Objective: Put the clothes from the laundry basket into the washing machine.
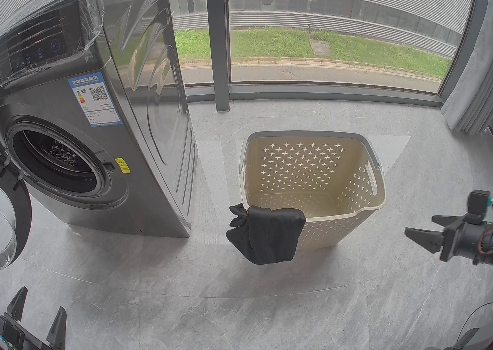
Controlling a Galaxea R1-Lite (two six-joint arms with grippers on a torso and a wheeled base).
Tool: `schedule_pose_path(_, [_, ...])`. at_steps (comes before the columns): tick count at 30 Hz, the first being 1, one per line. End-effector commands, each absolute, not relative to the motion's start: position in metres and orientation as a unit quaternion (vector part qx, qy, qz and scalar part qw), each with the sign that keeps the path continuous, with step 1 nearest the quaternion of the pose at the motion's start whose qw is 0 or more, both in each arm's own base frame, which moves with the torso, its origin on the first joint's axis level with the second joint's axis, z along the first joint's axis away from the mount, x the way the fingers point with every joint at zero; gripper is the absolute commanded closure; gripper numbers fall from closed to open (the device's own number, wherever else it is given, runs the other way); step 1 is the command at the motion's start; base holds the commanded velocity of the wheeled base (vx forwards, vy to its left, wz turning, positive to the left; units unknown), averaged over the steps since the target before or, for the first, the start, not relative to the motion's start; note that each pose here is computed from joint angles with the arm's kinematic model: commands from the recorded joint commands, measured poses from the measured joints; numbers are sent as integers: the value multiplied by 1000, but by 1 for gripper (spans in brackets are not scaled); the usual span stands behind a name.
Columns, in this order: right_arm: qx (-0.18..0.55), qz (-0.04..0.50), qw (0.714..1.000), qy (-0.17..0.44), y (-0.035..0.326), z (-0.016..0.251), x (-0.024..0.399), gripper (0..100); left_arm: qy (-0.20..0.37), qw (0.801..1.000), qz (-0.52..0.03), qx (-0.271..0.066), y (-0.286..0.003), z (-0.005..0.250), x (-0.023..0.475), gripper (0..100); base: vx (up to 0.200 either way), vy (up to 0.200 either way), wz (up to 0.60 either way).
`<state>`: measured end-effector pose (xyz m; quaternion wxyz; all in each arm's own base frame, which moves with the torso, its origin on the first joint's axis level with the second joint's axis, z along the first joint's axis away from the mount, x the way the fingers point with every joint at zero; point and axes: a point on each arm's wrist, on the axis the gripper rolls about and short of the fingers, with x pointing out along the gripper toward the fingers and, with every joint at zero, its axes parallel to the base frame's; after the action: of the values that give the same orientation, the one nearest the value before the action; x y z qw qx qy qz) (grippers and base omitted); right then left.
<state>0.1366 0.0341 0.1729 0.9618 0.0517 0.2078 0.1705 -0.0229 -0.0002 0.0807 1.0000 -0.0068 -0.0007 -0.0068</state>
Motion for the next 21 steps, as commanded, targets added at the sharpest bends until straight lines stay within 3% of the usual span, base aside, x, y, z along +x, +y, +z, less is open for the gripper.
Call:
schedule_pose_path(1, [48,186,928,320,83,91,218,0,0,1000,-5,-8,0,75,-23,0,0,0,0])
schedule_pose_path(13, [21,186,948,259,135,50,265,0,0,1000,-6,-8,0,75,-23,0,0,0,0])
schedule_pose_path(21, [14,193,948,252,151,44,276,0,-1,1000,-8,-8,0,76,-23,0,0,0,0])
